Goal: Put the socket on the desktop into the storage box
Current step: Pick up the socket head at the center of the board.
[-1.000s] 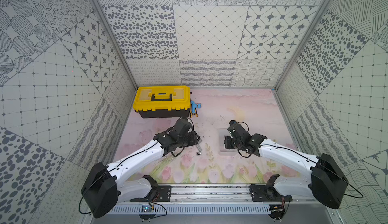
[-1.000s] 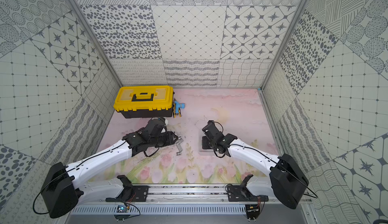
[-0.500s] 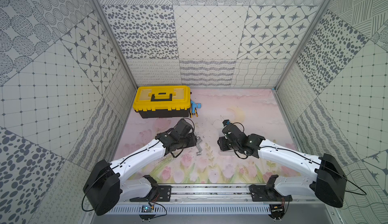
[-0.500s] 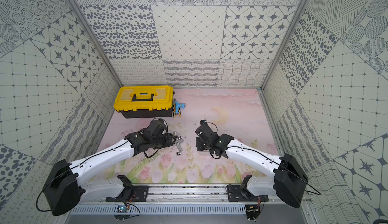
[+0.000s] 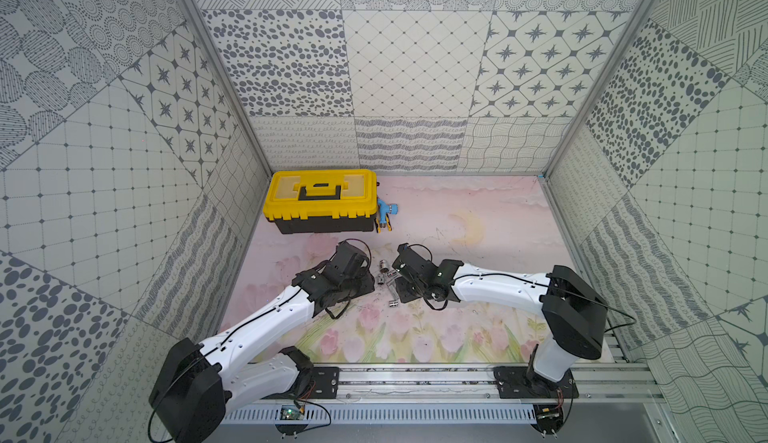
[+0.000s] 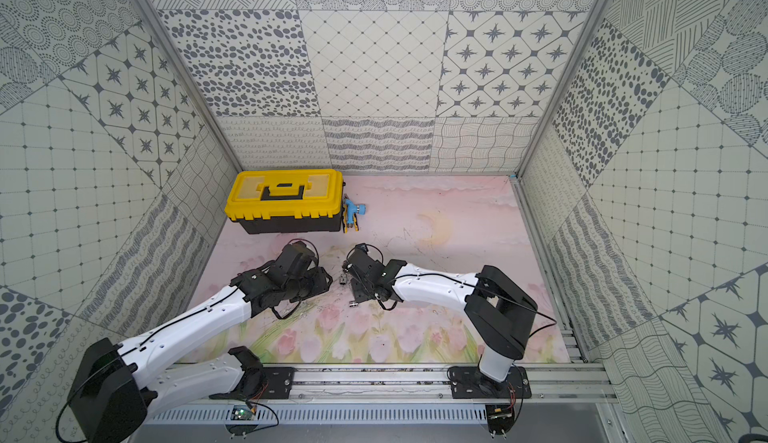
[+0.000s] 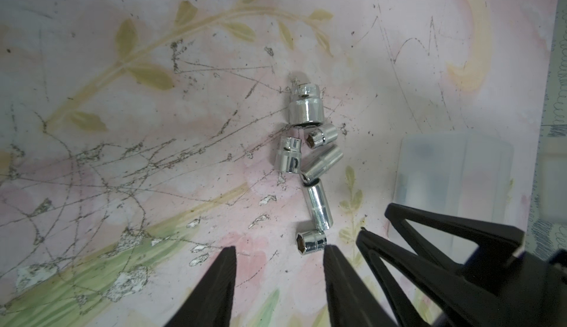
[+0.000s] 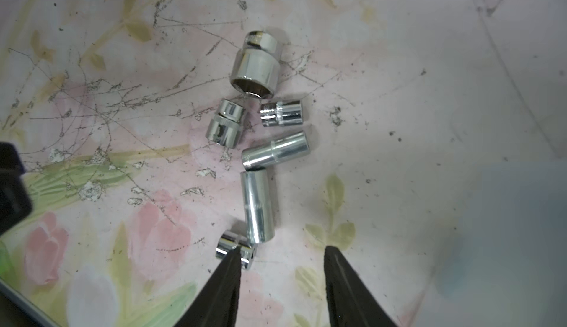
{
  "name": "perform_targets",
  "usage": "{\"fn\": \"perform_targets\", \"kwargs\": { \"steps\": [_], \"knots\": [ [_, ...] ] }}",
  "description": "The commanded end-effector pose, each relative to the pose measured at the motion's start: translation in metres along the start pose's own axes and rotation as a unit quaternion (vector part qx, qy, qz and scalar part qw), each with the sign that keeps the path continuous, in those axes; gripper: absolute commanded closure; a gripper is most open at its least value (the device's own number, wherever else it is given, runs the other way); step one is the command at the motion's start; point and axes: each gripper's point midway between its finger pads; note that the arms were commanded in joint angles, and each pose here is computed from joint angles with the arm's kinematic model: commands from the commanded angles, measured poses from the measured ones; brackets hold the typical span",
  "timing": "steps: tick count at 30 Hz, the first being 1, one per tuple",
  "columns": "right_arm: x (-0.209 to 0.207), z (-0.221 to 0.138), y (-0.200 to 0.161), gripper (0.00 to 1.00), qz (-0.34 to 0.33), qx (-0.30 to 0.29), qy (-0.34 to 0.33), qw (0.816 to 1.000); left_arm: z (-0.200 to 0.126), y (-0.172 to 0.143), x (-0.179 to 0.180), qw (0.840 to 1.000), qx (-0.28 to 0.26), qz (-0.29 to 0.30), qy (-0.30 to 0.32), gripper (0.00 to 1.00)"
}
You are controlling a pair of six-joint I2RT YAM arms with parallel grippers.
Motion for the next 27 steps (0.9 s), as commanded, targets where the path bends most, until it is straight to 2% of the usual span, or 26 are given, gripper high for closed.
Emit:
{"fn": "perform_targets", "kwargs": {
  "steps": [1,6,11,14,23,27],
  "knots": [
    [0.015,0.007,0.009,0.53,-0.006,-0.001,0.014,1.0,-0.003,-0.002,0.011,1.0,-0.005,-0.017,0.014,0.49],
    [0.022,0.006,-0.006,0.53,-0.021,0.009,0.016,1.0,0.002,-0.007,0.014,1.0,0.005,-0.022,0.014,0.49],
    [0.03,0.006,-0.032,0.44,-0.028,0.024,0.005,0.999,0.003,-0.005,0.012,1.0,0.002,-0.024,0.011,0.49],
    [0.035,0.01,-0.04,0.42,-0.025,0.028,0.005,0.999,0.003,-0.006,0.012,1.0,0.003,-0.023,0.01,0.49],
    [0.021,0.022,-0.043,0.43,0.001,0.025,-0.046,0.999,0.004,-0.007,0.01,1.0,0.007,-0.022,0.004,0.49],
    [0.022,0.027,-0.046,0.45,0.003,0.033,-0.046,0.998,0.004,-0.008,0.012,1.0,0.006,-0.024,0.004,0.49]
  ]
}}
Point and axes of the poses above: each gripper's point midway between its finger pads, its own z axis out along the fingers, its own x axis along the line the jaws close on, y = z × x, and after that the axes turned 4 degrees about z, right-handed
